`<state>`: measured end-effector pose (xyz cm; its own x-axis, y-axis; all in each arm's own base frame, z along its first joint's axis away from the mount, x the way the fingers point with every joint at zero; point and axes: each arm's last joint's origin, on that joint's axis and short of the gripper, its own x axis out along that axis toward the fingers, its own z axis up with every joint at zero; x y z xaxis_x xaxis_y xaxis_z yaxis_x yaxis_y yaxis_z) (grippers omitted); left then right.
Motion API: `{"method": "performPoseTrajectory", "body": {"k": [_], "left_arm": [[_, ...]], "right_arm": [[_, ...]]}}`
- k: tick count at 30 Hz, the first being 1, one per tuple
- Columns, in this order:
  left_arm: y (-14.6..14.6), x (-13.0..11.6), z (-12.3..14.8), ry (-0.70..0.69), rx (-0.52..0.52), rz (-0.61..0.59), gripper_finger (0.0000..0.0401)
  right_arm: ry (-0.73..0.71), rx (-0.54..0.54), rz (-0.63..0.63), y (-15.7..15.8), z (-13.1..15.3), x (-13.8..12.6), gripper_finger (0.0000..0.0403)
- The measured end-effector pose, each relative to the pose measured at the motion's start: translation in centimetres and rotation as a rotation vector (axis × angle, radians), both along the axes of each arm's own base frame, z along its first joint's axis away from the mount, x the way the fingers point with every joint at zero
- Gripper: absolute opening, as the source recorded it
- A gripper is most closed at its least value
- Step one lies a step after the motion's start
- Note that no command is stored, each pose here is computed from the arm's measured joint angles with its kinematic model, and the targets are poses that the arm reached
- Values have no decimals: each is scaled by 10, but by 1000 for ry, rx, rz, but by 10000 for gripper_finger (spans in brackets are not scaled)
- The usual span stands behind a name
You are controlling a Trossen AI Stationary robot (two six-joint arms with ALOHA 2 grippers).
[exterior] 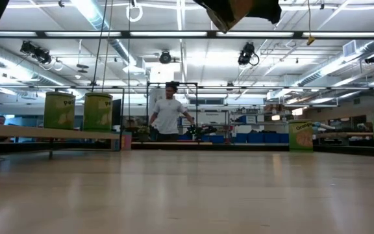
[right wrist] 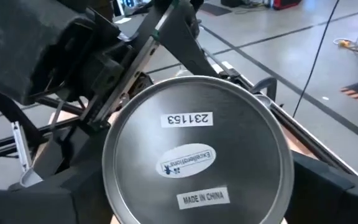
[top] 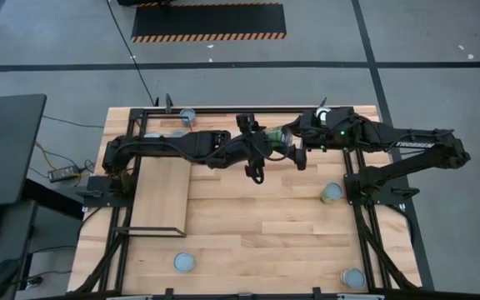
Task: Pick and place cans onto a shelf
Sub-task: Put the top large canned oranges on the shelf
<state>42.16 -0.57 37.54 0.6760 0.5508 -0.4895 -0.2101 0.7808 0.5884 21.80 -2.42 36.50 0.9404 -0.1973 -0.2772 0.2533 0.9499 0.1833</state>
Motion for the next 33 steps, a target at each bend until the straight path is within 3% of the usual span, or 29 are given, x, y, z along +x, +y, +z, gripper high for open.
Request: {"method": "performPoseTrajectory", "body": {"k": [5,20,33], "left_arm": [[1,0,1,-16,-45,-16,316],[21,-20,23,-102,-275,-62,317],[30,-23,24,-83,-313,-123,320]], "right_arm": [[-6,34,-28,-1,0,0,320],[-126,239,-67,-11,7,0,321],[-113,266,-58,-13,6,0,321]]}}
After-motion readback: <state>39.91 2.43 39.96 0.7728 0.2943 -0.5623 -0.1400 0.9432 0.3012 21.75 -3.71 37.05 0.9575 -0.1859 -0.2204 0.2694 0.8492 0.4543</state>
